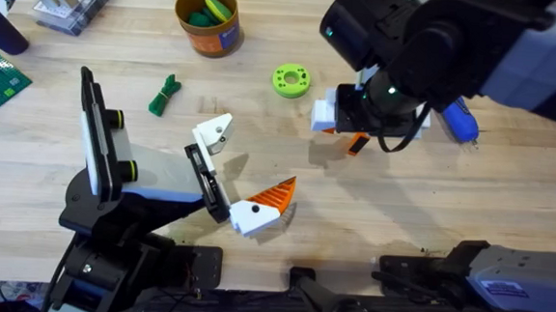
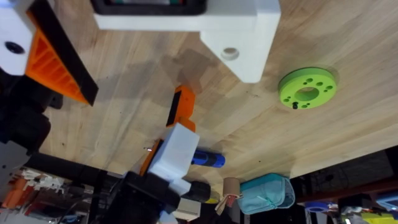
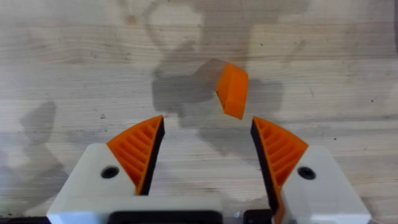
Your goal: Pick up the gripper from the table and insert it into the empty holder that is missing its gripper. Then pick up a screw, insert it into the mounting hole, and use the screwdriver to tighten it. Finally, clean up the table by picking up the vegetable and placing it into the bucket.
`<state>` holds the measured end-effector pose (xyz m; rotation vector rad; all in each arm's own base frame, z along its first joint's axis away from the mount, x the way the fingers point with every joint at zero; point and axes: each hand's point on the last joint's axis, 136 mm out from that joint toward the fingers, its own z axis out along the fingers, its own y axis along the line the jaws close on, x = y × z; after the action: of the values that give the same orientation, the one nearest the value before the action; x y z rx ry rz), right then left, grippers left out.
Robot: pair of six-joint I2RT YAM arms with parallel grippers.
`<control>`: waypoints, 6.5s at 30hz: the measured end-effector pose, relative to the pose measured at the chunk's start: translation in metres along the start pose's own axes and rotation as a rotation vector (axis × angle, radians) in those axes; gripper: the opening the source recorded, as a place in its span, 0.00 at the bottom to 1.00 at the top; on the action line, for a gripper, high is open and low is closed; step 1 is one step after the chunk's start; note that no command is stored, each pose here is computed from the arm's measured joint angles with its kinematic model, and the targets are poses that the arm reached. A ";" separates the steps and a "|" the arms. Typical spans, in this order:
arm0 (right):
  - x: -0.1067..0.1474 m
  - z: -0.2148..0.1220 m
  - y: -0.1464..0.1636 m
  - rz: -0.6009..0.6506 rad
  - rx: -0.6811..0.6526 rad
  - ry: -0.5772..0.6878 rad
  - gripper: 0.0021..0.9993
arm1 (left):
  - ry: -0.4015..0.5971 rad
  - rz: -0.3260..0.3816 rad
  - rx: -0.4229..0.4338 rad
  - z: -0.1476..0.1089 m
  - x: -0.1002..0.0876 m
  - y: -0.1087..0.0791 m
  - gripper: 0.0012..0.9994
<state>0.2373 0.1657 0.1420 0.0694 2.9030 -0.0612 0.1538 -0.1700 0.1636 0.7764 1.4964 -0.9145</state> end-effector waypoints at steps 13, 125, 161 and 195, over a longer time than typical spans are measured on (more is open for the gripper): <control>0.002 -0.019 -0.034 0.167 0.134 -0.035 0.88 | 0.003 -0.006 -0.012 0.000 0.000 0.002 1.00; 0.007 -0.045 0.132 -0.290 -1.587 0.467 0.01 | -0.004 -0.004 -0.068 0.000 -0.002 0.012 1.00; 0.006 -0.038 0.169 -0.352 -1.632 0.536 0.01 | -0.009 -0.006 -0.097 -0.001 -0.003 0.017 1.00; -0.007 -0.037 0.186 -0.321 -1.578 0.494 0.01 | -0.016 -0.005 -0.160 -0.003 -0.004 0.028 1.00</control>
<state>0.2452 0.3530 0.1733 -0.6953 2.4084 2.2844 0.1772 -0.1540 0.1645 0.6473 1.5375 -0.7920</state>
